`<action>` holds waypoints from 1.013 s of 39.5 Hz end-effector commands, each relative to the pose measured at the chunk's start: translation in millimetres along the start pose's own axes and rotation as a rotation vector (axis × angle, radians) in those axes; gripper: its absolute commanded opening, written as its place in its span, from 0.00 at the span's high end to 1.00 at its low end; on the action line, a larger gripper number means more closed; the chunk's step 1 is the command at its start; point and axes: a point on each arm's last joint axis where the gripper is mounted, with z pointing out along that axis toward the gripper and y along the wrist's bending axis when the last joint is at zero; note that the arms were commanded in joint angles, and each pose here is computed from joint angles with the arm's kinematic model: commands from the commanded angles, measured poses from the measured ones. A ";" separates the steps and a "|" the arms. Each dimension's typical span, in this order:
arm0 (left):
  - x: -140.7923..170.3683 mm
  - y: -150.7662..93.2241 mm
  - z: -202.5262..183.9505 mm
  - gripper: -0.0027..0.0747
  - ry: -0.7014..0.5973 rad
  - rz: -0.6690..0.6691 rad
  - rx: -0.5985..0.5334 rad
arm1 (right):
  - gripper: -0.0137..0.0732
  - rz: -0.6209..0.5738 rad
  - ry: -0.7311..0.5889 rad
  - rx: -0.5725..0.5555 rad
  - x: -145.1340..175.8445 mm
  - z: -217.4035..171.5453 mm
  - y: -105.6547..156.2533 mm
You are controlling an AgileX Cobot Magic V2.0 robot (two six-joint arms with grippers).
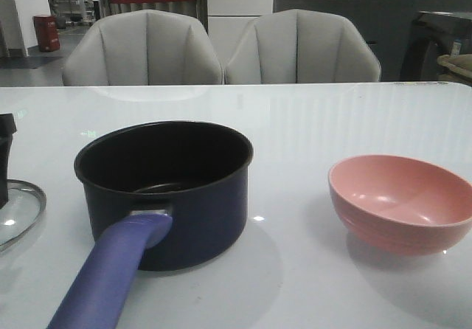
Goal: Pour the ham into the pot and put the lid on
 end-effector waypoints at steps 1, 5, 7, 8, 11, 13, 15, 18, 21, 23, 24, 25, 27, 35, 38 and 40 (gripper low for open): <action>-0.8 -3.5 -19.7 0.12 -0.064 -0.001 0.024 | 0.67 -0.004 -0.095 0.028 -15.4 -1.0 -2.5; -1.7 -3.6 -19.8 0.16 -0.075 -0.001 0.025 | 0.67 -0.004 -0.095 0.028 -15.4 -1.0 -2.5; -2.2 -3.6 -19.2 0.20 -0.076 -0.002 0.025 | 0.67 -0.004 -0.095 0.028 -15.4 -1.0 -2.5; -2.3 -3.6 -19.2 0.22 -0.077 -0.002 0.025 | 0.67 -0.004 -0.095 0.028 -15.4 -1.0 -2.5; -2.8 -3.5 -17.9 0.30 -0.075 -0.002 0.025 | 0.67 -0.004 -0.095 0.028 -15.4 -1.0 -2.5; -3.2 -3.4 -16.4 0.36 -0.071 -0.003 0.024 | 0.67 -0.004 -0.095 0.028 -15.4 -1.0 -2.5; -3.3 -3.4 -16.2 0.42 -0.070 -0.003 0.024 | 0.67 -0.004 -0.095 0.028 -15.4 -1.0 -2.5; -3.3 -3.4 -16.2 0.50 -0.070 0.001 0.024 | 0.67 -0.004 -0.095 0.028 -15.4 -1.0 -2.5; -3.3 -3.4 -16.2 0.57 -0.070 0.003 0.024 | 0.67 -0.004 -0.095 0.028 -15.4 -1.0 -2.5; -3.3 -3.4 -16.2 0.60 -0.070 0.003 0.024 | 0.67 -0.004 -0.095 0.028 -15.4 -1.0 -2.5; -3.3 -3.4 -16.2 0.61 -0.070 0.003 0.024 | 0.67 -0.004 -0.095 0.028 -15.4 -1.0 -2.5; -3.3 -3.4 -16.2 0.62 -0.070 0.003 0.024 | 0.67 -0.004 -0.095 0.028 -15.4 -1.0 -2.5; -3.5 -3.4 -16.2 0.63 -0.073 0.003 0.024 | 0.67 -0.004 -0.095 0.028 -15.4 -1.0 -2.5; -3.8 -3.5 -16.3 0.63 -0.076 0.005 0.024 | 0.67 -0.004 -0.095 0.028 -15.4 -1.0 -2.5; -3.9 -3.5 -16.3 0.63 -0.078 0.005 0.024 | 0.67 -0.004 -0.095 0.028 -15.4 -1.0 -2.5; -3.9 -3.5 -16.3 0.63 -0.078 0.007 0.024 | 0.67 -0.004 -0.095 0.028 -15.4 -1.0 -2.5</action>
